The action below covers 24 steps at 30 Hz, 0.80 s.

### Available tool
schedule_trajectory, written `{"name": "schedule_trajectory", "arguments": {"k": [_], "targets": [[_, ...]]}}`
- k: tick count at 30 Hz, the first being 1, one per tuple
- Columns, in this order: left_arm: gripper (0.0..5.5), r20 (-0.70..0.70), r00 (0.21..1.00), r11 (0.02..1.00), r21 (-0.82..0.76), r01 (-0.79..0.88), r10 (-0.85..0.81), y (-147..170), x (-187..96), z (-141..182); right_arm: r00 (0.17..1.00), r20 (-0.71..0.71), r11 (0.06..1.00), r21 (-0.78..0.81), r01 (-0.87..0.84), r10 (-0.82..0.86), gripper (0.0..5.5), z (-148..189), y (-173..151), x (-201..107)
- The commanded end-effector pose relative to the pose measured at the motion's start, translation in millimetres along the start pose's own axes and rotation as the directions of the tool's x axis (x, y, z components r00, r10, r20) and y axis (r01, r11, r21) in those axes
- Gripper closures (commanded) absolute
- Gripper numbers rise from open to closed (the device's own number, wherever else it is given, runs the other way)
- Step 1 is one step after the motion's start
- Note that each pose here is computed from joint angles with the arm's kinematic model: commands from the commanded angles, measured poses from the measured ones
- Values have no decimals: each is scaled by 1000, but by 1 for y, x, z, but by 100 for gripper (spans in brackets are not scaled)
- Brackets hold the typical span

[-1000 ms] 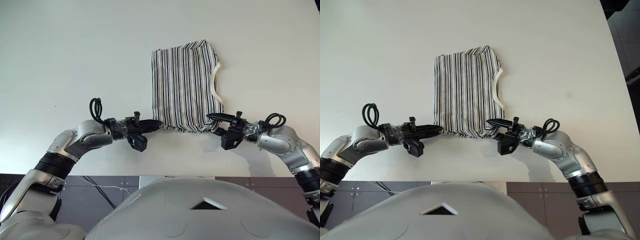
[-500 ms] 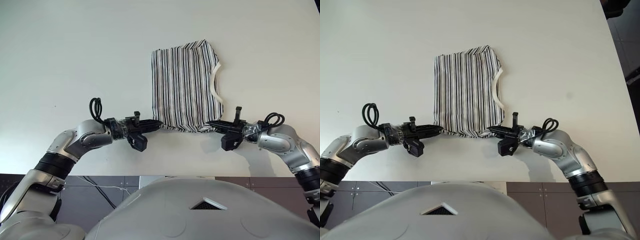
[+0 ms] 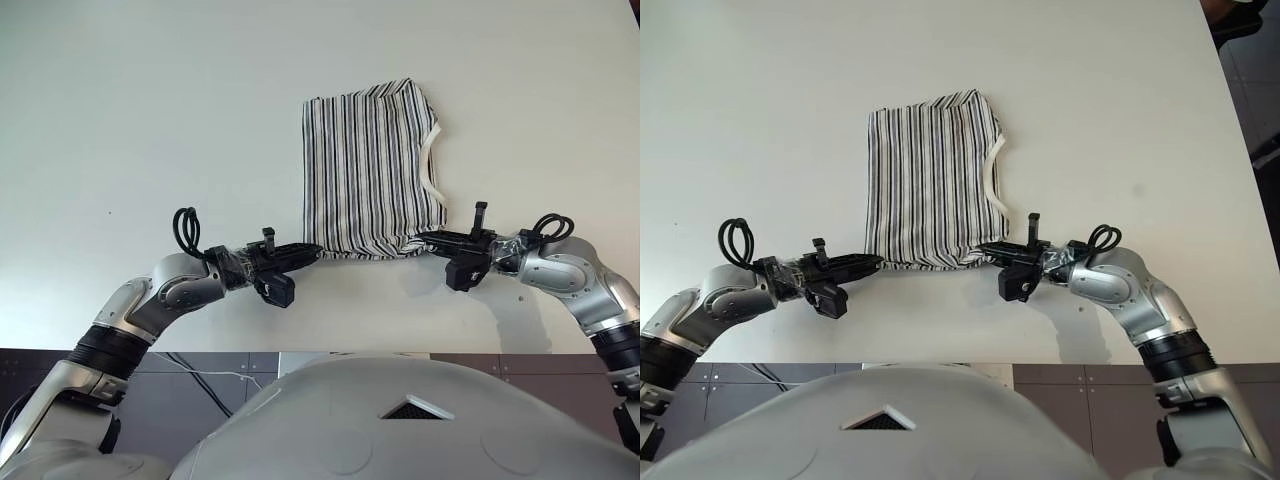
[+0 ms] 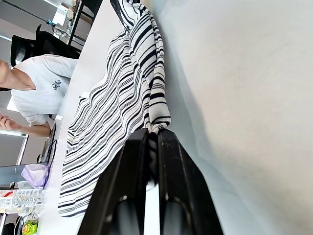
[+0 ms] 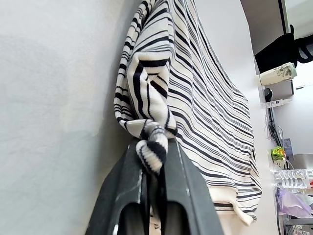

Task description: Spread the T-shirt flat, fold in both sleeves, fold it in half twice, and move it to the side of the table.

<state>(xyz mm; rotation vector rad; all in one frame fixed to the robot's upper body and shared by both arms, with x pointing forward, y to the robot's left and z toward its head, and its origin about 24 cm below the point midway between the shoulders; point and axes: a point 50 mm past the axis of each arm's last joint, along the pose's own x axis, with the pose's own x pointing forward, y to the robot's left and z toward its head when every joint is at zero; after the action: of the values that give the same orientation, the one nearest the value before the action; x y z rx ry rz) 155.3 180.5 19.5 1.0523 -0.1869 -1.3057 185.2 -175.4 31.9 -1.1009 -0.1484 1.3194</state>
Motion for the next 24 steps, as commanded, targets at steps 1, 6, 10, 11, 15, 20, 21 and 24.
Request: {"name": "schedule_trajectory", "arguments": {"k": [1, 6, 10, 11, 15, 20, 21, 24], "targets": [[540, -32, 998, 992, -117, 47, -51, -26, -13, 12, 1000, 24, 997, 70, -12, 10, 540, 8, -8, -11], [540, 10, 998, 983, -173, -58, 61, -12, -27, 43, 998, 38, 972, 232, -48, 40, 540, 32, -18, -51], [540, 5, 988, 969, -195, -148, 152, 12, -32, 51, 999, 40, 954, 297, -22, 11, 540, 43, -58, -65], [540, -3, 987, 967, -195, -161, 163, 19, -31, 48, 999, 33, 955, 298, 3, -13, 540, 43, -71, -64], [540, -67, 983, 955, -236, -180, 168, 45, -23, 24, 999, -29, 952, 305, 28, -20, 540, 17, -114, -39], [540, -149, 969, 924, -303, -233, 196, 102, -2, -24, 992, -123, 923, 384, 29, 20, 540, -42, -153, 20], [540, -160, 968, 923, -305, -234, 193, 112, 2, -31, 989, -146, 917, 396, 36, 24, 540, -50, -157, 27], [540, -177, 968, 923, -313, -226, 177, 135, 12, -48, 978, -208, 905, 419, 77, 13, 540, -66, -167, 40]]}}
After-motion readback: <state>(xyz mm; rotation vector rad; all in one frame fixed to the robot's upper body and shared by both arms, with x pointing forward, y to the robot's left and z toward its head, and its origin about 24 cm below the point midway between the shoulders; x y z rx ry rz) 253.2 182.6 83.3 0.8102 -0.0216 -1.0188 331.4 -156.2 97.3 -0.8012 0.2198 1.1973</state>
